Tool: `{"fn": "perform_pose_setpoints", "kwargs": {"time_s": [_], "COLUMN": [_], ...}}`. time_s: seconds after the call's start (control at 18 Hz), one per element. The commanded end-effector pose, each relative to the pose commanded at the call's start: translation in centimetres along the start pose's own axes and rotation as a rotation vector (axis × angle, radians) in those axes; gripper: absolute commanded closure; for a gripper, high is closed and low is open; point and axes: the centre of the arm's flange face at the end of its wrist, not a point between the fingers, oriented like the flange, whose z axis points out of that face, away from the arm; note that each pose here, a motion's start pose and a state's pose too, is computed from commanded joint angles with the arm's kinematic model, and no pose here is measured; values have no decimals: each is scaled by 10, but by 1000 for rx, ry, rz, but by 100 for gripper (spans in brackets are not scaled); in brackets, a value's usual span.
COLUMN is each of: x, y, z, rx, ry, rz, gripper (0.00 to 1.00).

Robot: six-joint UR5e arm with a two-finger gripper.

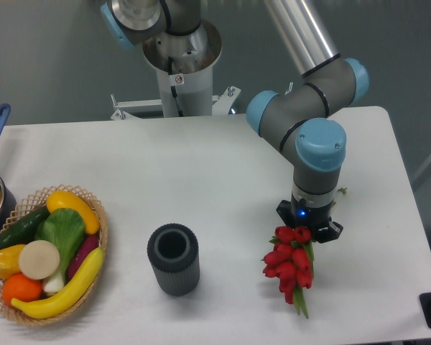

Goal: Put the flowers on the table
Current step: 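Lay the tulips flat on the table and open the gripper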

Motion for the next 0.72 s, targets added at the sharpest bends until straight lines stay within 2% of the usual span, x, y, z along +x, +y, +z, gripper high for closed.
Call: {"fn": "perform_pose_setpoints", "kwargs": {"time_s": [0.33,0.44,0.5,0.56,0.72], "x": [0,-1,-1,-1,1], "y": [0,1,1,1,2], "z": [0,-1,-2,-2,-2], "rx": [1,1,3,3,5], "ry": [-1,-3,-4,-4,-1], "rz": [5,3,3,3,3], "gripper": [59,39,16,1,0]}}
